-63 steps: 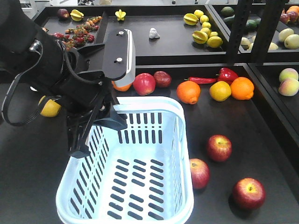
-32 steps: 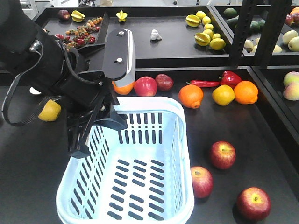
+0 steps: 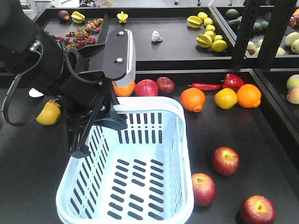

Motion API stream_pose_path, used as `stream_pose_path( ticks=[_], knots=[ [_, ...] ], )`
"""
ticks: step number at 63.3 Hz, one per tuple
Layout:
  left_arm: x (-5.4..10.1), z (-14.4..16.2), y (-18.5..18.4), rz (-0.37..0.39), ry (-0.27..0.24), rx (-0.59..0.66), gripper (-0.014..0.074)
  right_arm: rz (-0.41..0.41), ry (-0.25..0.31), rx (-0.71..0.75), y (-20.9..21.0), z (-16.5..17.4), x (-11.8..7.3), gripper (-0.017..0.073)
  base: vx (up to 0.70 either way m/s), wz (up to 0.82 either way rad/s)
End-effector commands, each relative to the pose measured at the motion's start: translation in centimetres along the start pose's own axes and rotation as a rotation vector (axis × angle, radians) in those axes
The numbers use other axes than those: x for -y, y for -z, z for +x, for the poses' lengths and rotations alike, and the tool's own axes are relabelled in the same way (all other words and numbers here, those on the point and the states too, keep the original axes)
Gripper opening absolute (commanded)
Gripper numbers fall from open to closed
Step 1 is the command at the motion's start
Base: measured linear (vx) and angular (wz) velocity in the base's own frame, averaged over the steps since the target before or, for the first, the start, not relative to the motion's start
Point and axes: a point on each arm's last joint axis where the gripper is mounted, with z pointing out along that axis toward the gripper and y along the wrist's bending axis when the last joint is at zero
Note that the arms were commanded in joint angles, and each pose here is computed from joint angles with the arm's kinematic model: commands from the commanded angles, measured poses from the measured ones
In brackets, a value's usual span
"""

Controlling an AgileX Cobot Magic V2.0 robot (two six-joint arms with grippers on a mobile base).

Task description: Pick three apples into basket with both arms

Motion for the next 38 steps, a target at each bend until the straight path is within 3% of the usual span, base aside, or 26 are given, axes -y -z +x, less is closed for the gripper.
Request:
stream_pose_path(
  ticks=[1,38],
  knots=[
    [0.40,-1.18,2.26,-0.066,-0.004,0.105,-0.0006,0.009,0.007,0.063,-0.06,-0.37,0.04,-0.0009,0.03,0.01],
    [0.40,-1.18,2.26,-0.066,-0.004,0.105,-0.0006,0.009,0.007,0.063,-0.06,-0.37,0.04,-0.0009,0.00,0.00]
  ],
)
